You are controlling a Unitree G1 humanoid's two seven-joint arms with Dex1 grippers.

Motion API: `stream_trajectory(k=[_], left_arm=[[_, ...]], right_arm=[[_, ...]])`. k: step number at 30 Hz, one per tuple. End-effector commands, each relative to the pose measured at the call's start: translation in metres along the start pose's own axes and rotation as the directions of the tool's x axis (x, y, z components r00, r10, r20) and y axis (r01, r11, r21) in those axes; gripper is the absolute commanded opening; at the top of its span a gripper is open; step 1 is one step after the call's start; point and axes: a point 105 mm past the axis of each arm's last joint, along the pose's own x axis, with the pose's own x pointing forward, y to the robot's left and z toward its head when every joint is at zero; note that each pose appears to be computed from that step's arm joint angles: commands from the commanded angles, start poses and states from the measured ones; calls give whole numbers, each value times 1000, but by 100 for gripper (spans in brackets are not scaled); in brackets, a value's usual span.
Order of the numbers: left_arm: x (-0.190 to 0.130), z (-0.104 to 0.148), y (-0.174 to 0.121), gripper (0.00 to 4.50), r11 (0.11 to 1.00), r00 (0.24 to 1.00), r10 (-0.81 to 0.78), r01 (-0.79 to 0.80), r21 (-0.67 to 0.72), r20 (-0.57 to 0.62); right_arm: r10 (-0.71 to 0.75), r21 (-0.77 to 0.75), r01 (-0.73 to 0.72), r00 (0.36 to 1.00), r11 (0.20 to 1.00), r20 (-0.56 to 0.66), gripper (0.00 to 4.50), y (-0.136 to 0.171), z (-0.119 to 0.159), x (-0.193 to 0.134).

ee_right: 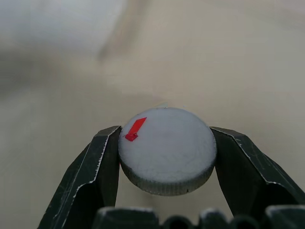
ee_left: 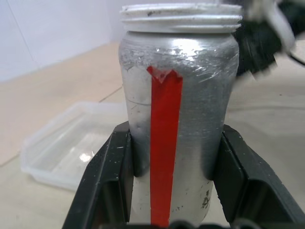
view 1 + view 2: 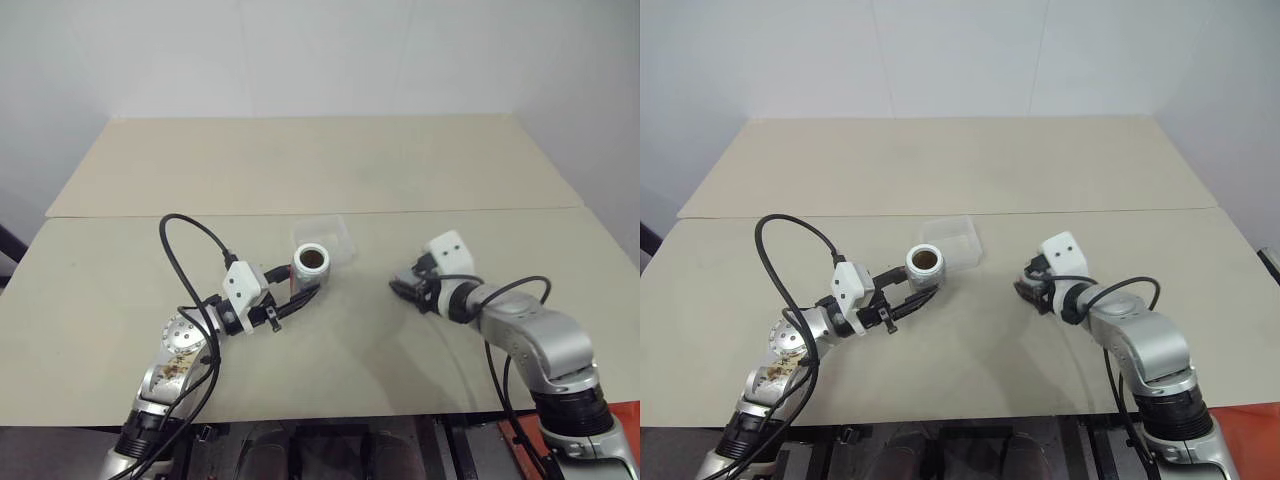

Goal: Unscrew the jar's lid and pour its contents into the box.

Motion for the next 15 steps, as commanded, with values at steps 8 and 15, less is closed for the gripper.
stream_trajectory(k=[8, 15], left_arm=[[-3, 9, 16, 195, 999, 998, 40, -41, -27, -41], [-6, 15, 59, 195, 985, 982, 169, -165, 60, -80]], right_arm=[[-31, -33, 29, 999, 999, -36, 447, -3, 2, -10], [94, -297, -23, 969, 955, 227, 447, 14, 47, -53]])
